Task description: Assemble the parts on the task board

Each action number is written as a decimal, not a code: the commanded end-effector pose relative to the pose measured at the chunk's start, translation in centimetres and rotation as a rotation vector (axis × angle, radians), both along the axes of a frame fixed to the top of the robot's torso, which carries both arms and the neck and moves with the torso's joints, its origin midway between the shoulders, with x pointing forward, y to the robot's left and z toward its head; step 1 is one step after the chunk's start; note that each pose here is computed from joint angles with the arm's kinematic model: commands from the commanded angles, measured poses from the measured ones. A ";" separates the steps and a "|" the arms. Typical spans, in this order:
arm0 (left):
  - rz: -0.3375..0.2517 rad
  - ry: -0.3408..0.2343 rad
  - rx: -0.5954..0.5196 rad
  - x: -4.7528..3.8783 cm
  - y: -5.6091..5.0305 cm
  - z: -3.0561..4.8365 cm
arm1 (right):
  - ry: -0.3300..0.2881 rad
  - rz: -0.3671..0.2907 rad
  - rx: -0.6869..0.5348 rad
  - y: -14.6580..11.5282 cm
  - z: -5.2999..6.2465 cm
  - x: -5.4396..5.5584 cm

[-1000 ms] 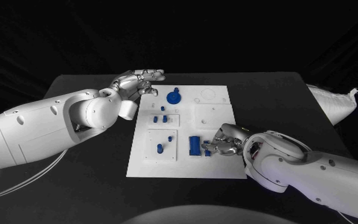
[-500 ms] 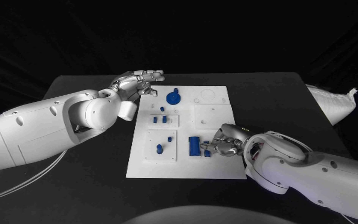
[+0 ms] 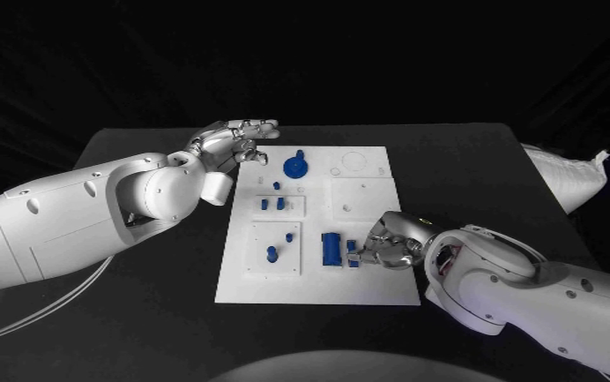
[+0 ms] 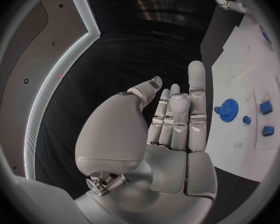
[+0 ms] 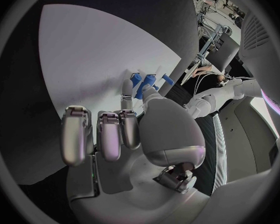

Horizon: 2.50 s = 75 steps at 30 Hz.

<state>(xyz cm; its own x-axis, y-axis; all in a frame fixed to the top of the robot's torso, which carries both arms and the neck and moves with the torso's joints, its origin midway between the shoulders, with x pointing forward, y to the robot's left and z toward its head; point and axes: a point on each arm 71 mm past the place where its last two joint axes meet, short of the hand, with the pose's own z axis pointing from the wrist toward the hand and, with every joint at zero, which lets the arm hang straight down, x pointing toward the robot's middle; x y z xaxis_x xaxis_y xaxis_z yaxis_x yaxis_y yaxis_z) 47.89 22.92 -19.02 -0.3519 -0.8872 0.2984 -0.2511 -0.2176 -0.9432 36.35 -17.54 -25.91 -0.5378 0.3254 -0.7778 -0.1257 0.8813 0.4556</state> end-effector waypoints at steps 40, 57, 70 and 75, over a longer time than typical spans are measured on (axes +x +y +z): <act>-0.016 -0.005 -0.006 0.04 -0.2 0.05 | -0.043 0.045 0.036 0.3 -0.3 0.6; 0.029 0.000 -0.029 0.62 -0.6 -1.42 | -0.075 -0.201 0.838 -4.3 2.2 7.3; 0.209 -0.039 0.001 3.73 0.3 -3.69 | -0.062 -0.367 1.080 -5.7 0.1 14.4; 0.258 -0.054 0.015 4.50 0.4 -4.36 | -0.076 -0.351 1.087 -5.6 -0.1 15.3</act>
